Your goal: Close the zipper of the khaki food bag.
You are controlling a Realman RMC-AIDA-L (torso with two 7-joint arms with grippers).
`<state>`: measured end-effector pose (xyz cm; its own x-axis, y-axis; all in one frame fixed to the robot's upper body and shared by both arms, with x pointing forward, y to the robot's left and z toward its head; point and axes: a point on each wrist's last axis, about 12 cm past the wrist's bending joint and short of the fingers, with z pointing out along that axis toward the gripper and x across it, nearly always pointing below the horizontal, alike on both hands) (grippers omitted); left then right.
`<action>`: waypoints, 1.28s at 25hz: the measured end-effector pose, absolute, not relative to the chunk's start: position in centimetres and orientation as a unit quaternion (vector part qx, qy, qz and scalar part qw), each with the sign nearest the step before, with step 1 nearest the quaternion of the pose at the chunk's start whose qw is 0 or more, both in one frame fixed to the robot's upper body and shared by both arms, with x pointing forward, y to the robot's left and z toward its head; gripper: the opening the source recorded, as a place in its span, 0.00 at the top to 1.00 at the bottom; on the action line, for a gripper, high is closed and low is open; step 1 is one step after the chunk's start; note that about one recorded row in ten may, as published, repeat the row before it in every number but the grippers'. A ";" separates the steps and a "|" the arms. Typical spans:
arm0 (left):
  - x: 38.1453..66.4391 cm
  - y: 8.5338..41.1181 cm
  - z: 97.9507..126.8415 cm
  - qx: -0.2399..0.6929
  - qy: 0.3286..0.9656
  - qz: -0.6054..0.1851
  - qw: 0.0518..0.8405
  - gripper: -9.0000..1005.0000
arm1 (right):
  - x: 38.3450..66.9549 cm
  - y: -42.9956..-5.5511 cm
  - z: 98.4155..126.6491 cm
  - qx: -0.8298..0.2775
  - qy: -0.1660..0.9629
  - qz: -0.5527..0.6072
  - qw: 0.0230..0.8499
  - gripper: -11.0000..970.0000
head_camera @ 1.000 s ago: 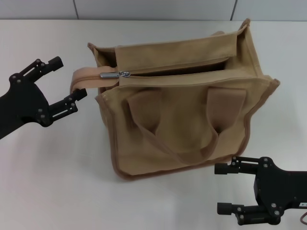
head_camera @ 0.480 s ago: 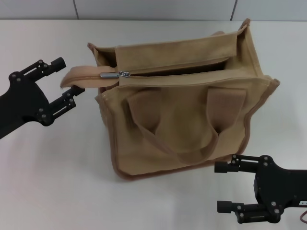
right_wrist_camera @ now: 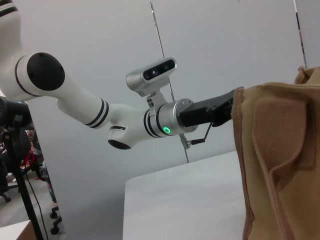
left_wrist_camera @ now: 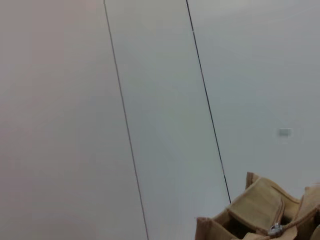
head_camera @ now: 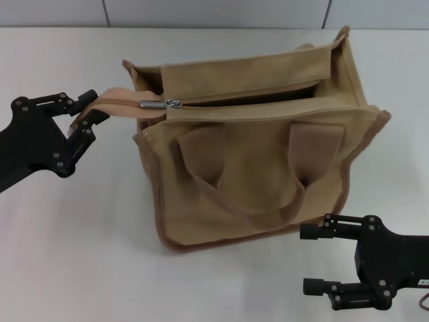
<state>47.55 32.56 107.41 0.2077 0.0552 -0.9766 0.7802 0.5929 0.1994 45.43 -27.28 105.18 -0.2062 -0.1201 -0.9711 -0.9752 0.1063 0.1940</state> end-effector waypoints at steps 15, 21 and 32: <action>48.6 32.2 109.1 0.389 0.543 -0.273 0.692 0.96 | 45.4 -27.3 105.1 -0.454 0.602 0.489 0.438 0.22; 48.7 32.0 109.4 0.394 0.535 -0.276 0.695 0.96 | 45.2 -27.5 105.7 -0.445 0.590 0.499 0.453 0.22; 48.7 31.8 109.4 0.395 0.531 -0.277 0.697 0.96 | 46.7 -28.9 110.9 -0.387 0.481 0.553 0.560 0.22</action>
<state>48.68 31.82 109.35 0.2835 0.0336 -0.9584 0.8047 0.5353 0.2568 46.69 -28.91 110.85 -0.0732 0.2466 -0.9664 -0.9913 0.0883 0.0977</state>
